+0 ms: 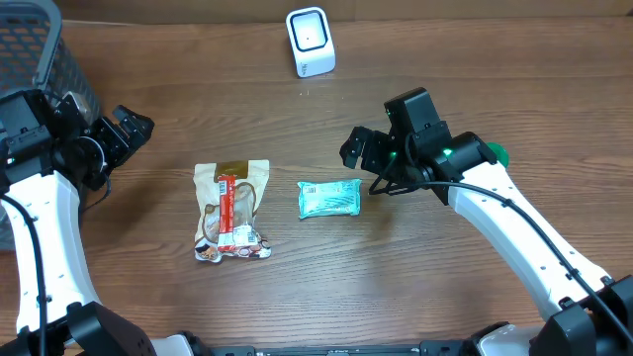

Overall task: Scan the item barcode
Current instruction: 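Move the right gripper over the mint-green packet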

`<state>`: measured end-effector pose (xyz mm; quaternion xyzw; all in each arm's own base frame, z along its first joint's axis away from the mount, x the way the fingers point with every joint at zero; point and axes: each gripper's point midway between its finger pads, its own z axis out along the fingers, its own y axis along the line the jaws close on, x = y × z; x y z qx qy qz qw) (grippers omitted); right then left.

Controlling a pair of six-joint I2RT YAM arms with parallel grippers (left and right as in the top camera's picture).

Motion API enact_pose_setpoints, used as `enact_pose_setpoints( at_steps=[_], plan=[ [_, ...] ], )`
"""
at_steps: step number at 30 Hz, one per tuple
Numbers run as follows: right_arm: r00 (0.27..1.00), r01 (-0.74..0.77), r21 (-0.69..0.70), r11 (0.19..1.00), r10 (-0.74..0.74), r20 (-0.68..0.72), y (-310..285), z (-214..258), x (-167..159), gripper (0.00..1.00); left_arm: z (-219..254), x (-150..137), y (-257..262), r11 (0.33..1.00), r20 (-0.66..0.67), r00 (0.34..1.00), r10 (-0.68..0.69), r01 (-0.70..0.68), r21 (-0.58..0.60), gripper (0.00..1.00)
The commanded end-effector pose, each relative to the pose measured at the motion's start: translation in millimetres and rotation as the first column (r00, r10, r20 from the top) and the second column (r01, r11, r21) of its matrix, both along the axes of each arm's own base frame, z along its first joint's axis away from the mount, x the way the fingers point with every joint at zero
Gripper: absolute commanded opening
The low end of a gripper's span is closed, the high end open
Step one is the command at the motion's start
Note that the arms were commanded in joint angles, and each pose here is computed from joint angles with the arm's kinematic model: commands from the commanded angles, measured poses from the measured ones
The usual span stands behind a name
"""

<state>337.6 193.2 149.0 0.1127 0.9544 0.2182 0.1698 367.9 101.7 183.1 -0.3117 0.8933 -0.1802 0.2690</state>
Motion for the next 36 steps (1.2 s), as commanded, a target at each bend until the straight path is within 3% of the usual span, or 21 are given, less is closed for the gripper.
enact_pose_setpoints(
  at_steps=[1,27,30,33,36],
  plan=[
    [1.0,0.01,-0.023,1.0,-0.01,0.015,-4.1,-1.2,4.3,1.0,8.1,0.2,0.6,1.0,0.02,1.0,0.005,-0.005,0.007,1.0],
    [0.998,0.021,-0.102,0.995,-0.014,0.066,-15.8,-11.7,12.8,1.0,8.1,0.2,0.6,1.0,0.02,1.0,0.005,-0.005,0.007,0.99],
    [0.998,0.01,-0.11,0.994,-0.003,0.063,-15.9,-13.8,12.5,0.9,8.1,0.2,0.6,1.0,0.02,1.0,0.005,-0.005,0.007,1.0],
    [0.998,0.009,-0.113,0.994,-0.003,0.057,-15.9,-16.1,12.6,0.71,8.1,0.2,0.6,1.0,0.02,1.0,0.005,-0.005,0.007,0.99],
    [0.999,0.009,-0.114,0.993,-0.003,0.055,-15.9,-17.4,12.7,0.65,8.1,0.2,0.6,1.0,0.02,1.0,0.005,-0.005,0.007,0.99]
  ],
)
